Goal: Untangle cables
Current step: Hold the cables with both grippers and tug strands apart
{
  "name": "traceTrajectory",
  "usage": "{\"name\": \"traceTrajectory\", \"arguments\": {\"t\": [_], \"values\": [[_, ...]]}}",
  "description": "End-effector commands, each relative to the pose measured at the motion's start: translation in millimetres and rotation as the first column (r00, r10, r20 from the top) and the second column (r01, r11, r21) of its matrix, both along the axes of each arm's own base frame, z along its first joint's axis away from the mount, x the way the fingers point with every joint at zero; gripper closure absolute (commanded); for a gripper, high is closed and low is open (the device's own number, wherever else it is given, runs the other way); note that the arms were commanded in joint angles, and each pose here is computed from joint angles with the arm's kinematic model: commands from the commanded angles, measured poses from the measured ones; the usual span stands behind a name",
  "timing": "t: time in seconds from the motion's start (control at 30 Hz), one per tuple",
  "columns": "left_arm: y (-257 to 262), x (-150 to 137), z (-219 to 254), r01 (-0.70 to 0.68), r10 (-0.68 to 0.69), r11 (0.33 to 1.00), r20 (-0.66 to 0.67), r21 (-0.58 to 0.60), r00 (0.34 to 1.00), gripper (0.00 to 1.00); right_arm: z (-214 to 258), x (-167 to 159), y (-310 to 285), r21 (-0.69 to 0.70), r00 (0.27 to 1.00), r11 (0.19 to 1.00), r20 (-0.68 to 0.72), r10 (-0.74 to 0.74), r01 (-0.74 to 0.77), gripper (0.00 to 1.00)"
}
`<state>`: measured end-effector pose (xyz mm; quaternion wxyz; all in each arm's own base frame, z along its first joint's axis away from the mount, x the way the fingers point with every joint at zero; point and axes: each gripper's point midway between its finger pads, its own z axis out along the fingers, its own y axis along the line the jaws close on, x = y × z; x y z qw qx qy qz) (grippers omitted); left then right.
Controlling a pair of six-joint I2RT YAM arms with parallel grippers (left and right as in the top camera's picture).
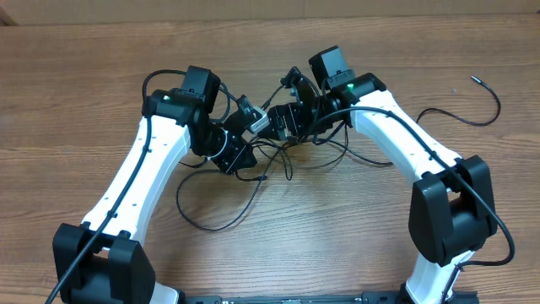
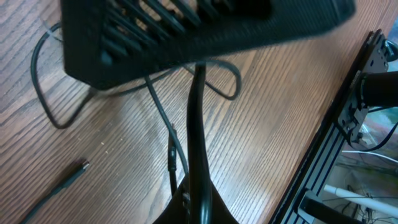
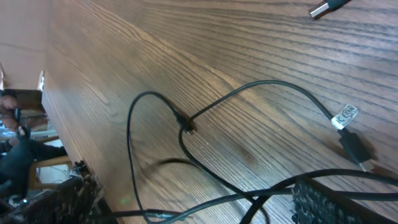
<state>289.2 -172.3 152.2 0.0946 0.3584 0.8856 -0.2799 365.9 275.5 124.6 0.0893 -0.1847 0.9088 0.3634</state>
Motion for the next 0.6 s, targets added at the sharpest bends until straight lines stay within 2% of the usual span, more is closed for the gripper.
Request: {"name": "traceTrajectory", "arguments": {"t": [0.0, 0.4, 0.5, 0.57], "values": [[6, 4, 5, 0.0, 0.0, 1.0, 0.022, -0.007, 1.0, 0.96, -1, 0, -3, 0.003, 1.0, 1.0, -0.003, 0.002, -0.002, 0.0], [15, 10, 4, -0.029, 0.029, 1.0, 0.025, 0.001, 0.999, 0.96, -10, -4, -26, -0.057, 0.999, 0.998, -0.044, -0.014, 0.012, 0.02], [22, 14, -1, -0.072, 0.071, 0.996, 0.025, 0.053, 0.997, 0.96, -21, -2, -45, -0.147, 0.997, 0.988, -0.056, -0.058, 0.049, 0.01], [31, 22, -5, -0.154, 0.152, 0.982, 0.023, 0.107, 0.988, 0.96, -24, -3, -56, -0.178, 0.994, 0.982, -0.071, -0.078, 0.064, 0.01]]}}
